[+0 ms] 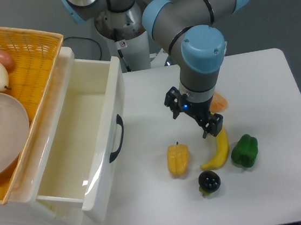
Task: Pick up the yellow pepper
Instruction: 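Move the gripper over the yellow pepper and lower it around it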
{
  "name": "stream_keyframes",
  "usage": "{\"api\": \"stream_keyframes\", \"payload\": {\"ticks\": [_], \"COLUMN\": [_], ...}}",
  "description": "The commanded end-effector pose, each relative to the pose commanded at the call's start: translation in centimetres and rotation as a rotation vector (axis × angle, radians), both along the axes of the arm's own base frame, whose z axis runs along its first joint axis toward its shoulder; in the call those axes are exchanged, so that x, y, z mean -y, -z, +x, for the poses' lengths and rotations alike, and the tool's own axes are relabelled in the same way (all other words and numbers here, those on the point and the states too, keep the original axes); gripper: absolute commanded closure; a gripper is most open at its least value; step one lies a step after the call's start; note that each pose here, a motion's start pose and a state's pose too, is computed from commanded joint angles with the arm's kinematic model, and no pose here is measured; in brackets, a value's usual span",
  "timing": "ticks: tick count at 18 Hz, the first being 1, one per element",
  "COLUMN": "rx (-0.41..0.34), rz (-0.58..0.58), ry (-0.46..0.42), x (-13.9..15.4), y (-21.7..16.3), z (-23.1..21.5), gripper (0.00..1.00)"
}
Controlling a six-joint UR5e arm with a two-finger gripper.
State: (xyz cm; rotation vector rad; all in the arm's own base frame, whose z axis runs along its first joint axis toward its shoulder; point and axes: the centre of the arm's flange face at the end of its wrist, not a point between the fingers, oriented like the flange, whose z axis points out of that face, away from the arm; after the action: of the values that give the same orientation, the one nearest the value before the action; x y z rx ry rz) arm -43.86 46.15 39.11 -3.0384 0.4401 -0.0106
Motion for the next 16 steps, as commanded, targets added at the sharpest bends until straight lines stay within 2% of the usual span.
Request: {"api": "stream_keyframes", "payload": {"ticks": [5, 7, 13, 14, 16], "rx": [0.016, 0.052, 0.054, 0.058, 0.079], "rz": [-0.013, -0.037, -0.035, -0.038, -0.055], "ry": [-0.008, -0.008, -0.089, -0.128, -0.267], "x": [0.1, 0.6, 1.0, 1.2, 1.6], "y": [0.8, 3.1, 4.2, 4.4, 5.6], "z": [0.4, 1.4, 1.5, 1.2, 0.6], "gripper": [0.00, 0.00, 0.00, 0.00, 0.00]}}
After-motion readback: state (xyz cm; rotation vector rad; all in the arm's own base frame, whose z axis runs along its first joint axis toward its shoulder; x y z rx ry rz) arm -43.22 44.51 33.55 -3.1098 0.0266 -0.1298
